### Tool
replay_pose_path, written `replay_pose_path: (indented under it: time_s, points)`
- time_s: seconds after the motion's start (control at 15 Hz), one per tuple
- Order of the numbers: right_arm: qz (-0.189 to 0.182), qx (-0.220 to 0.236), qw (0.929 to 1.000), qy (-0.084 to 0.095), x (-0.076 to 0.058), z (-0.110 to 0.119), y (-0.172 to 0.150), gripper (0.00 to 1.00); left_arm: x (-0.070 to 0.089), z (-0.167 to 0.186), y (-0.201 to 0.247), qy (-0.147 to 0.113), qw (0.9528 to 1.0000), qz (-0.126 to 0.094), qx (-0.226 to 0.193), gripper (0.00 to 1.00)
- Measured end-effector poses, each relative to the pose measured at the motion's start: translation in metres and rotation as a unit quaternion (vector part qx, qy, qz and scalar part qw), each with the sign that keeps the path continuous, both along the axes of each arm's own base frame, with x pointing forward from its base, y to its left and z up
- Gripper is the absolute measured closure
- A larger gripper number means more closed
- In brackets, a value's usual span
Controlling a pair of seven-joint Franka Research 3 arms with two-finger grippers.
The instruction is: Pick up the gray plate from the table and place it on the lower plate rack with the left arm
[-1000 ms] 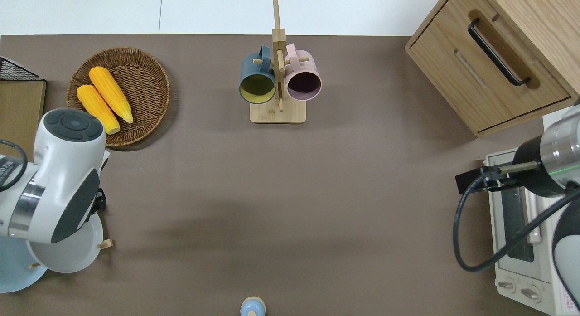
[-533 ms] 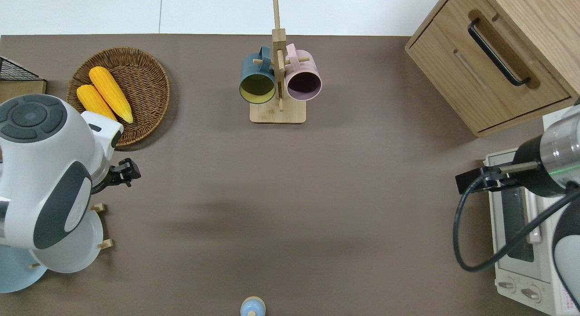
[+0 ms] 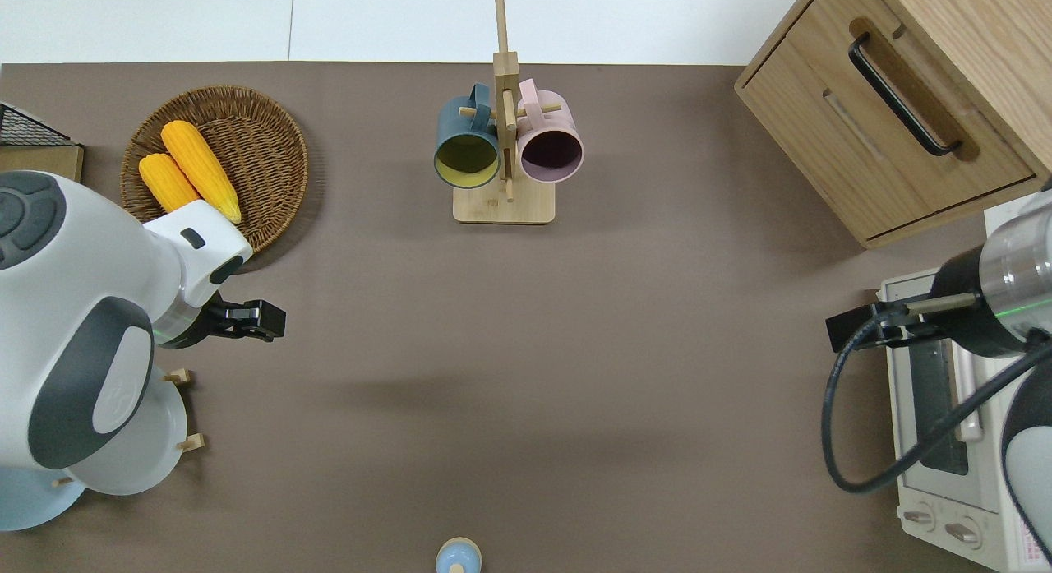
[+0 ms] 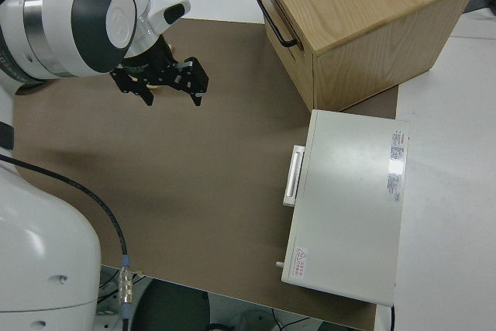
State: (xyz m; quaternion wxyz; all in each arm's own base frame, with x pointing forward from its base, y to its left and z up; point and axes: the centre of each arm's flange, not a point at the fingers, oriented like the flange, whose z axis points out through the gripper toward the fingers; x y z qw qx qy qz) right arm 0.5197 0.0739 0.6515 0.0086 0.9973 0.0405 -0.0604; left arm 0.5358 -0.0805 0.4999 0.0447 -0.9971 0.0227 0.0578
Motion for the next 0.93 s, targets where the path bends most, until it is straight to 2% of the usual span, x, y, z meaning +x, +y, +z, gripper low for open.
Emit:
replay_pose_path:
  time_s: [0.13, 0.33, 0.47, 0.67, 0.93]
  points:
    - [0.000, 0.000, 1.0000, 0.000, 0.000, 0.000, 0.000, 0.01, 0.000, 0.002, 0.000, 0.000, 0.9999, -0.013, -0.008, 0.00]
    - [0.000, 0.000, 1.0000, 0.000, 0.000, 0.000, 0.000, 0.01, -0.001, 0.002, -0.003, 0.006, 0.9984, 0.009, -0.055, 0.00]
    - [0.000, 0.000, 1.0000, 0.000, 0.000, 0.000, 0.000, 0.01, 0.002, 0.003, 0.009, 0.003, 0.9975, 0.024, -0.066, 0.00]
    - [0.000, 0.000, 1.0000, 0.000, 0.000, 0.000, 0.000, 0.01, 0.009, 0.013, 0.027, -0.028, 0.9963, 0.037, -0.073, 0.00]
    - [0.000, 0.000, 1.0000, 0.000, 0.000, 0.000, 0.000, 0.01, 0.017, 0.041, 0.038, -0.075, 0.9945, 0.029, -0.067, 0.00]
